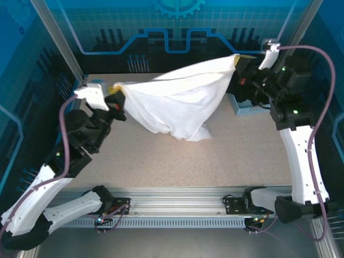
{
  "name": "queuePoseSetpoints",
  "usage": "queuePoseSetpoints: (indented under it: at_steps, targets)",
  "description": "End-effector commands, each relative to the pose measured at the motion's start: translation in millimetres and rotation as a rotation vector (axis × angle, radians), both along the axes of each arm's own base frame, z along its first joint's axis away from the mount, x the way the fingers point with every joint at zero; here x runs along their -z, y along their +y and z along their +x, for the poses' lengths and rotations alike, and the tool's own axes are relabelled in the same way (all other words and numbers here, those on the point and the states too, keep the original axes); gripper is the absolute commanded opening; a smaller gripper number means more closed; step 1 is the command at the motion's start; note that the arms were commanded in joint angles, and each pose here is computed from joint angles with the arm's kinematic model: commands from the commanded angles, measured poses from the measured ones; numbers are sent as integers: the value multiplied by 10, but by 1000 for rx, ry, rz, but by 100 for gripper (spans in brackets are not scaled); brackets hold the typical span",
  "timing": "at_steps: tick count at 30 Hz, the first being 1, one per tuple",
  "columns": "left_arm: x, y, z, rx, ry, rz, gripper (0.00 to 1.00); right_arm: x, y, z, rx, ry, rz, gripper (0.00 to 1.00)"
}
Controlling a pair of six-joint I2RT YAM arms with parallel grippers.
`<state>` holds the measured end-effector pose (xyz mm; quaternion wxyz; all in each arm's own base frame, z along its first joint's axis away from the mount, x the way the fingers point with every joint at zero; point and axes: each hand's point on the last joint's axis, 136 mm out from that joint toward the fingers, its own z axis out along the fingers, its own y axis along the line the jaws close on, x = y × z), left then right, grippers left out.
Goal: Fold the inside-out t-shirt
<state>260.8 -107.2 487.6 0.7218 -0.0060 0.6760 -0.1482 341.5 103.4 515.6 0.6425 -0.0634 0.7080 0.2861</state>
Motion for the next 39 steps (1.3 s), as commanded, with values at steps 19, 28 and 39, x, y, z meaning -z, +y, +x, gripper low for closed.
queuePoseSetpoints:
  at_steps: [19,28,39]
  targets:
    - [-1215,447,-256,-77,-131,19,0,-1186,-186,-1368,31,-355,13,0]
    - [-324,747,1174,-253,223,35,0,-559,-219,-208,116,-151,-25,0]
    - [-1307,628,1477,-191,13,11,0,-1220,46,603,1,-239,51,0]
